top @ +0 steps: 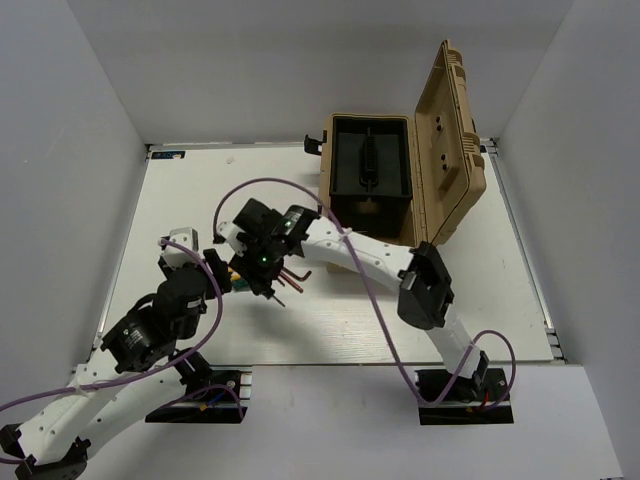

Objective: Sort the tools into containers

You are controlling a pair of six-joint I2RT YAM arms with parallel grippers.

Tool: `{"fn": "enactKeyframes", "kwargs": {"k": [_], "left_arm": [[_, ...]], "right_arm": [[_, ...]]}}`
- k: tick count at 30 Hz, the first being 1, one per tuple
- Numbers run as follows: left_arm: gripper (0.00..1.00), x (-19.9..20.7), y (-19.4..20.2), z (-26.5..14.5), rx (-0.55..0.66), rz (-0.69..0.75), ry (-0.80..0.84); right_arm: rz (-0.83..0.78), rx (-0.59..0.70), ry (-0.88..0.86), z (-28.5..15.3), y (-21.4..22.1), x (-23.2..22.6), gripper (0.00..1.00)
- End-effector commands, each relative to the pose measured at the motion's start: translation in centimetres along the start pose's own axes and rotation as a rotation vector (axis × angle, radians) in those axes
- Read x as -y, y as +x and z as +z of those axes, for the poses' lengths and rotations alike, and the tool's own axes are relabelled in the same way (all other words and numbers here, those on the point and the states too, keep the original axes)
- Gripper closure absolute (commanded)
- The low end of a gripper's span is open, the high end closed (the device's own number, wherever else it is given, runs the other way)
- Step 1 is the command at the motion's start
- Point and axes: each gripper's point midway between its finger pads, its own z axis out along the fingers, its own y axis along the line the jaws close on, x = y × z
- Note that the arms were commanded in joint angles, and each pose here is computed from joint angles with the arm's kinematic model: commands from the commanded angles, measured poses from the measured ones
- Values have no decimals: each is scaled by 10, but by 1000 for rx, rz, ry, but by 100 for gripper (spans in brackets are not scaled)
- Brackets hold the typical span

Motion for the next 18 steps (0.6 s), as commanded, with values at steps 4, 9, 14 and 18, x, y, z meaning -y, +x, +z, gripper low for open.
{"fn": "enactKeyframes", "kwargs": {"k": [4, 9, 14, 18], "left_arm": [[32, 5, -5, -1, 37, -8, 52], [32, 22, 5, 11, -6, 91, 89], [33, 33, 4, 22, -14, 163, 96], [33, 50, 27, 33, -100, 318, 175]], "right_arm": [[-86, 233, 50, -98, -62, -6, 95], [-70, 351, 396, -156, -85, 63, 96], [25, 387, 657, -204, -71, 146, 99], [128, 353, 919, -254, -39, 235, 100]]}}
